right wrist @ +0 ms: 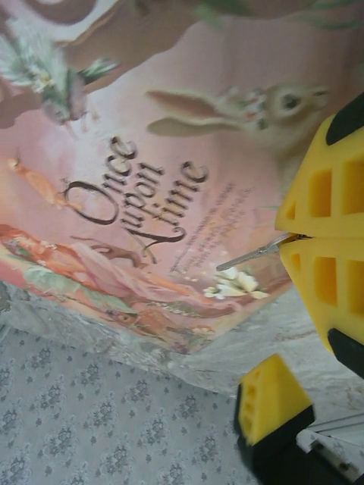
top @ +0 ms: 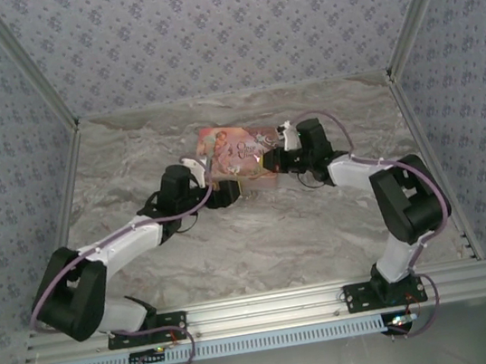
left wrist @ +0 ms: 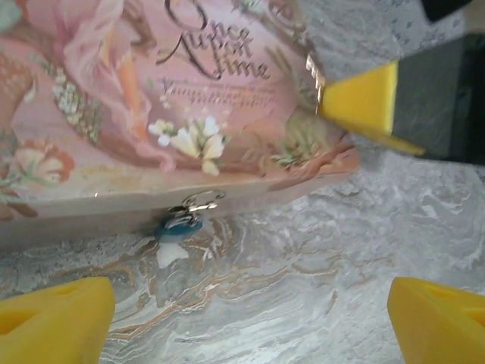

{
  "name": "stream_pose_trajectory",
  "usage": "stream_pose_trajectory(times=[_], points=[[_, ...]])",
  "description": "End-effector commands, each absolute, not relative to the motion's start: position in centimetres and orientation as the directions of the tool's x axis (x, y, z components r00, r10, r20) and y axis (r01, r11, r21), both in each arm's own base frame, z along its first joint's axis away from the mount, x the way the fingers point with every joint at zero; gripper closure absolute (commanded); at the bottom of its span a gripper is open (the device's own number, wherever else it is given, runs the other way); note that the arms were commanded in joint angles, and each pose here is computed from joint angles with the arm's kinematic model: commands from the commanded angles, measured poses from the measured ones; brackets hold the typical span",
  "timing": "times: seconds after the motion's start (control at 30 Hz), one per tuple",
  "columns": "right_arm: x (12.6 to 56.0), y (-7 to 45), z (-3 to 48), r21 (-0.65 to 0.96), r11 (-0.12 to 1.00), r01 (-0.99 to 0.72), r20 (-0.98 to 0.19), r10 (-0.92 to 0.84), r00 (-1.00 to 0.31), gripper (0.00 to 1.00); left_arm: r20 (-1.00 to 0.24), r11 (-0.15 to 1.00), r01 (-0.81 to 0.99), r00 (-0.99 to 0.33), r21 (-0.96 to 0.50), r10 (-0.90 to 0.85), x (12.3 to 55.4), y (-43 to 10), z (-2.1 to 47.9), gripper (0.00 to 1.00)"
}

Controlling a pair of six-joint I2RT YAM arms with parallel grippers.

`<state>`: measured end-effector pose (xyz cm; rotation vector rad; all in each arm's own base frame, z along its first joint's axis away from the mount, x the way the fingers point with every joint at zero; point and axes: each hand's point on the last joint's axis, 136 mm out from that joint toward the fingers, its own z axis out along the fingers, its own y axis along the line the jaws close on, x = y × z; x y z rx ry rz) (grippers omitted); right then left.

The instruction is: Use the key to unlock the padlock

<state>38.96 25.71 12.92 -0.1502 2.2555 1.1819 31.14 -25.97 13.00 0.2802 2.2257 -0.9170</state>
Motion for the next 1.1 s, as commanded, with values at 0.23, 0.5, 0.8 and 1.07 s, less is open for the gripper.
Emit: stream_pose_trajectory(times=[0.23, 0.5, 0.8, 1.07], points=[[40.5, 26.4, 10.3, 0.699, 0.654, -0.290, -0.502, 0.160, -0.850, 0.99, -0.720, 0.701, 0.465, -0.687, -0.541, -0.099, 32.4, -26.8, 11.4, 0.06], [38.5, 25.7, 7.2, 0.678, 0.708, -0.200, -0.426, 0.156, -0.891, 0.99, -0.705, 0.687, 0.468, -0.703, -0.556, -0.093, 32.9, -27.5, 9.2, 0.08], [37.9, 26.3, 7.0, 0.664, 0.718, -0.210, -0.433, 0.140, -0.890, 0.99, -0.751, 0.728, 0.475, -0.655, -0.495, -0.084, 33.6, -27.6, 7.5, 0.09], [37.6, 26.4, 6.8, 0.644, 0.734, -0.216, -0.441, 0.126, -0.888, 0.99, -0.744, 0.719, 0.487, -0.665, -0.497, -0.064, 33.9, -28.4, 6.1, 0.17]])
